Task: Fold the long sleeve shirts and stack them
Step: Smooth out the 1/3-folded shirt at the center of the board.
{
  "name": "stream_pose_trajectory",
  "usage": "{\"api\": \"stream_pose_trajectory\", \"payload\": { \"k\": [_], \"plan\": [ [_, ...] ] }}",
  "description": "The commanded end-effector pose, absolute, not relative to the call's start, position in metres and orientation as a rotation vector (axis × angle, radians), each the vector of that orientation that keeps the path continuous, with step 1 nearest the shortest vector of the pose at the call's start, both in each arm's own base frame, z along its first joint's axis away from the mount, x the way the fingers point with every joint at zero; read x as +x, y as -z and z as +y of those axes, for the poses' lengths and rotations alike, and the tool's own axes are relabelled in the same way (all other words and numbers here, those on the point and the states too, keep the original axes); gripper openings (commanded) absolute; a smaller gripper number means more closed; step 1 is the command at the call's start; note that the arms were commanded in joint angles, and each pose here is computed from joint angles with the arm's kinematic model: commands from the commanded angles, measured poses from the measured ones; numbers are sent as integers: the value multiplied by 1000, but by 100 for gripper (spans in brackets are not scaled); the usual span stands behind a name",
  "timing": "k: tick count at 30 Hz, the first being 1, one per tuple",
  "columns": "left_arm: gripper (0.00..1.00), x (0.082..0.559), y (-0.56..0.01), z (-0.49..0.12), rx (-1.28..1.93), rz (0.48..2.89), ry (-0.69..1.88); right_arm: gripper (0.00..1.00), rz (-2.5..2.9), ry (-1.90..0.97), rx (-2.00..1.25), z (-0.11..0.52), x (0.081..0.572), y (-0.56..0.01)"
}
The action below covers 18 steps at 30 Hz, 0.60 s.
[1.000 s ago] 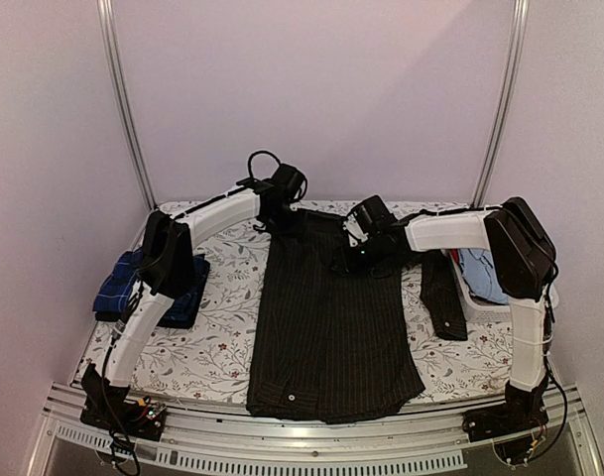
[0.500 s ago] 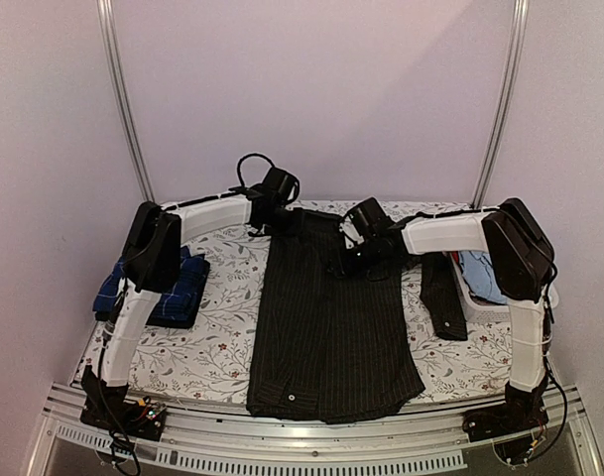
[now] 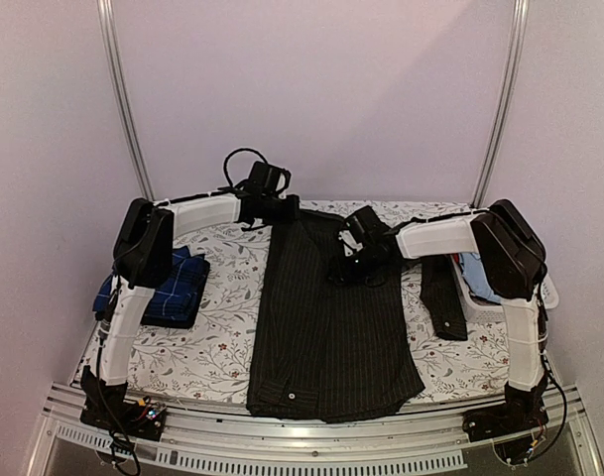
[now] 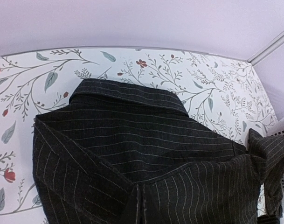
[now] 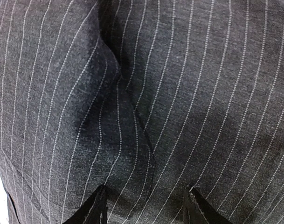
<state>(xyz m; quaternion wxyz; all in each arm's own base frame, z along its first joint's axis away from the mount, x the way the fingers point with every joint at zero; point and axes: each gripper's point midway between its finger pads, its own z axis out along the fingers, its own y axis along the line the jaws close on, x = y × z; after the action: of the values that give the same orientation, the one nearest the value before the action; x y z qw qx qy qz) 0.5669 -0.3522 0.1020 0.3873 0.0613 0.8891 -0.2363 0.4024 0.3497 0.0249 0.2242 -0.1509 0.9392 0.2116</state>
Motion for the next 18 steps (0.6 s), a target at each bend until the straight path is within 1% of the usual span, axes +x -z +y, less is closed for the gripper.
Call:
{"api": "stream_pose_trajectory", "payload": {
  "k": [1,7,11,13,17,18],
  "plan": [
    [0,572,-110,-357,169,2200,684,53,2628,-463,-363,341,405,-12],
    [0,578,-93,-348,156,2200,675,53,2610,-385,-293,331,411,-18],
    [11,583,-82,-339,137,2220,650,53,2581,-388,-274,330,414,-31],
    [20,588,-81,-332,125,2223,639,53,2559,-399,-271,331,416,-43],
    [25,601,-75,-322,123,2252,643,53,2524,-431,-279,336,420,-61],
    [28,604,-78,-321,126,2252,643,53,2519,-437,-284,337,420,-65]
  ]
}}
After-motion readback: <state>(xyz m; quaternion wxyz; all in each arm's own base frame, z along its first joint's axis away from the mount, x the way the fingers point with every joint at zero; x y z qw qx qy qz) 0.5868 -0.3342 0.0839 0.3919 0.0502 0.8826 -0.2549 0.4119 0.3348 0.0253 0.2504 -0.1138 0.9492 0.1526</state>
